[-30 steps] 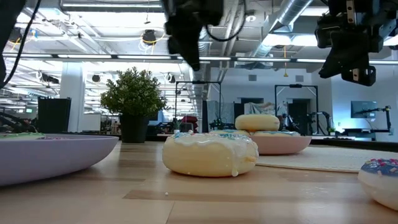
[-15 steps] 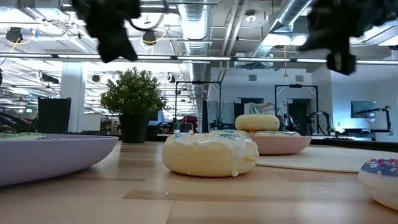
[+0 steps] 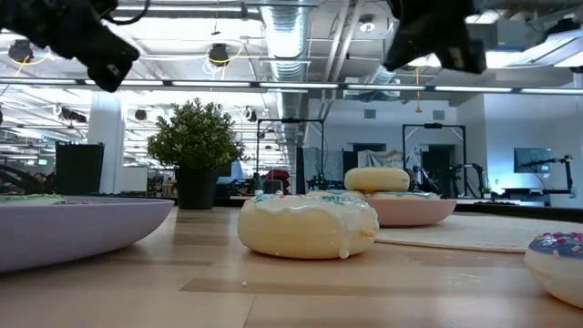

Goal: Pick & Place donuts
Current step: Put the small white donut on the purple plate

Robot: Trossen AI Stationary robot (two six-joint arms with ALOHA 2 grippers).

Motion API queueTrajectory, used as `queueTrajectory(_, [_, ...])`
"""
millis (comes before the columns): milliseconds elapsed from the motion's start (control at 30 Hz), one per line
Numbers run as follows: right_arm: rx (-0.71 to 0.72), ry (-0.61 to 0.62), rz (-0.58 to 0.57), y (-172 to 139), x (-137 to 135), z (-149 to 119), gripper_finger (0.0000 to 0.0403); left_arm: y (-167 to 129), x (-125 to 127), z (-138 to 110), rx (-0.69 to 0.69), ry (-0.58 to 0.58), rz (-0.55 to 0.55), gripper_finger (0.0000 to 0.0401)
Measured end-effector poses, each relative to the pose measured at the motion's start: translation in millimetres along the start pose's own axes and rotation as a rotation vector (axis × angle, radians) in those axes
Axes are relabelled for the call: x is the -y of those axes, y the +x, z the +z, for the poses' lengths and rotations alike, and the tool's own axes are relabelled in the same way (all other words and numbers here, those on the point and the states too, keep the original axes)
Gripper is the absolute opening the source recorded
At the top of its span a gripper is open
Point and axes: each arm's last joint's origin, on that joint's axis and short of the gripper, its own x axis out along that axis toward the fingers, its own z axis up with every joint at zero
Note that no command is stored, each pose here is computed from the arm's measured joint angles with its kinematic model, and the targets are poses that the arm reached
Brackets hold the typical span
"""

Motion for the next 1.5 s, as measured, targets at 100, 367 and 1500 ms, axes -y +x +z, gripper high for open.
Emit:
queueTrajectory(100, [-0.139,0.044,-0.127,10.4,-21.7,-3.1,0.0,-8.3,-3.1,-10.7,0.018,0.02,-0.005,0.0])
queueTrajectory(367, [-0.344,0.337,-0.425,38.5,-57.0,-49.2,0.0,-15.4,-7.1,-27.0,-0.039,0.023,-0.008,0.0])
queueTrajectory(1500, [-0.371,0.496,-0.589,55.9,-49.1,-175.4,0.0291,-13.6,-5.5,-27.7,-0.035,-0.031,-0.067,0.0])
